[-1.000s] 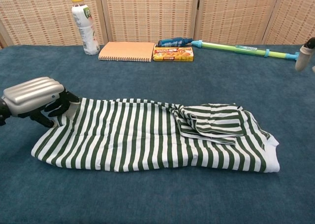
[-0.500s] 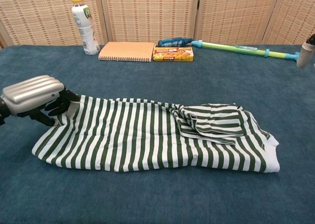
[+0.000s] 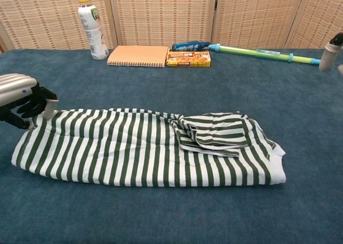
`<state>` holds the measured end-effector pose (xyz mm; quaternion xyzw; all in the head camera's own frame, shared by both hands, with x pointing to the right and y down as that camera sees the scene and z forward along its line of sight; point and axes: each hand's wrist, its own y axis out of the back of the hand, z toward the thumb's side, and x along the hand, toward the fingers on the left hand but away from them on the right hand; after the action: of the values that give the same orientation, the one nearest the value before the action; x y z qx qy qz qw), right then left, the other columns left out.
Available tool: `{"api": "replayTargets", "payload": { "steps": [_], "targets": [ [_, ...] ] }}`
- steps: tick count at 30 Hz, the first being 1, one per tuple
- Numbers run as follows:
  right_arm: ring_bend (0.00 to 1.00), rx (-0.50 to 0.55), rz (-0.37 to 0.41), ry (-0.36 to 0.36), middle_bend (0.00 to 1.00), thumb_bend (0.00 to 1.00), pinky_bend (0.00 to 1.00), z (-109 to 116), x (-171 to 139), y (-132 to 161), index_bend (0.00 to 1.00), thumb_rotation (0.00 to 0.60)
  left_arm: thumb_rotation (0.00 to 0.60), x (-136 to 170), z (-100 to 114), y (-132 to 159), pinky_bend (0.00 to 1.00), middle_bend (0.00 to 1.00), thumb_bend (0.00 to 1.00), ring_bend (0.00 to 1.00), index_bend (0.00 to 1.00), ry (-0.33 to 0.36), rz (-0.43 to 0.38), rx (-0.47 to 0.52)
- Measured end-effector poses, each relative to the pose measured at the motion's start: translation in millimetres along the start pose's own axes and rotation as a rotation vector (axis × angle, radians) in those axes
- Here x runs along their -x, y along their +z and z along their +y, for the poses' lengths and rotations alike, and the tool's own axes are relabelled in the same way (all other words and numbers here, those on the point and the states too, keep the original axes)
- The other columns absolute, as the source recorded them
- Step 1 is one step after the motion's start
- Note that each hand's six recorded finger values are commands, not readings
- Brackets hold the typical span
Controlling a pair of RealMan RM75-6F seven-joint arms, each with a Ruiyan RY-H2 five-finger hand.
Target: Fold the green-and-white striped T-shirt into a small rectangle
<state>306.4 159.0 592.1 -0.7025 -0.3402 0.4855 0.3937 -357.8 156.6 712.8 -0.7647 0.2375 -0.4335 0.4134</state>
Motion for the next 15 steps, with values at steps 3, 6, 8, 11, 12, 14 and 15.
{"api": "replayTargets", "payload": {
  "steps": [3, 6, 8, 11, 12, 14, 15],
  "targets": [
    [1.0, 0.002, 0.005, -0.003, 0.97, 0.57, 1.0, 0.7, 0.2, 1.5, 0.44, 0.6, 0.6, 9.7, 3.6, -13.0, 0.93, 0.88, 0.5, 0.83, 0.66, -0.011, 0.042, -0.008],
    [1.0, 0.006, 0.009, -0.007, 0.97, 0.57, 1.0, 1.3, 0.5, 3.0, 0.44, 0.6, 0.6, 18.6, 6.8, -26.1, 0.93, 0.88, 0.5, 0.83, 0.65, -0.02, 0.082, -0.021],
    [1.0, 0.008, 0.012, -0.01, 0.97, 0.57, 1.0, 1.8, 0.7, 4.1, 0.44, 0.6, 0.6, 23.7, 8.8, -34.8, 0.93, 0.88, 0.5, 0.83, 0.65, -0.026, 0.108, -0.034],
    [1.0, 0.011, 0.014, -0.014, 0.97, 0.57, 1.0, 2.6, 0.6, 4.7, 0.44, 0.6, 0.6, 30.9, 11.7, -49.1, 0.93, 0.88, 0.5, 0.82, 0.65, -0.039, 0.15, -0.058],
    [1.0, 0.011, 0.014, -0.016, 0.97, 0.57, 1.0, 3.1, 0.6, 4.6, 0.44, 0.6, 0.6, 33.4, 13.5, -54.1, 0.93, 0.88, 0.5, 0.82, 0.65, -0.043, 0.164, -0.068],
    [1.0, 0.011, 0.013, -0.021, 0.97, 0.57, 1.0, 4.9, 0.5, 3.9, 0.44, 0.6, 0.6, 36.0, 16.8, -58.6, 0.93, 0.88, 0.5, 0.82, 0.65, -0.044, 0.176, -0.076],
    [1.0, 0.01, 0.012, -0.024, 0.97, 0.57, 1.0, 5.8, 0.4, 3.5, 0.44, 0.6, 0.6, 36.7, 18.2, -58.7, 0.93, 0.88, 0.5, 0.82, 0.65, -0.042, 0.178, -0.072]
  ]
}}
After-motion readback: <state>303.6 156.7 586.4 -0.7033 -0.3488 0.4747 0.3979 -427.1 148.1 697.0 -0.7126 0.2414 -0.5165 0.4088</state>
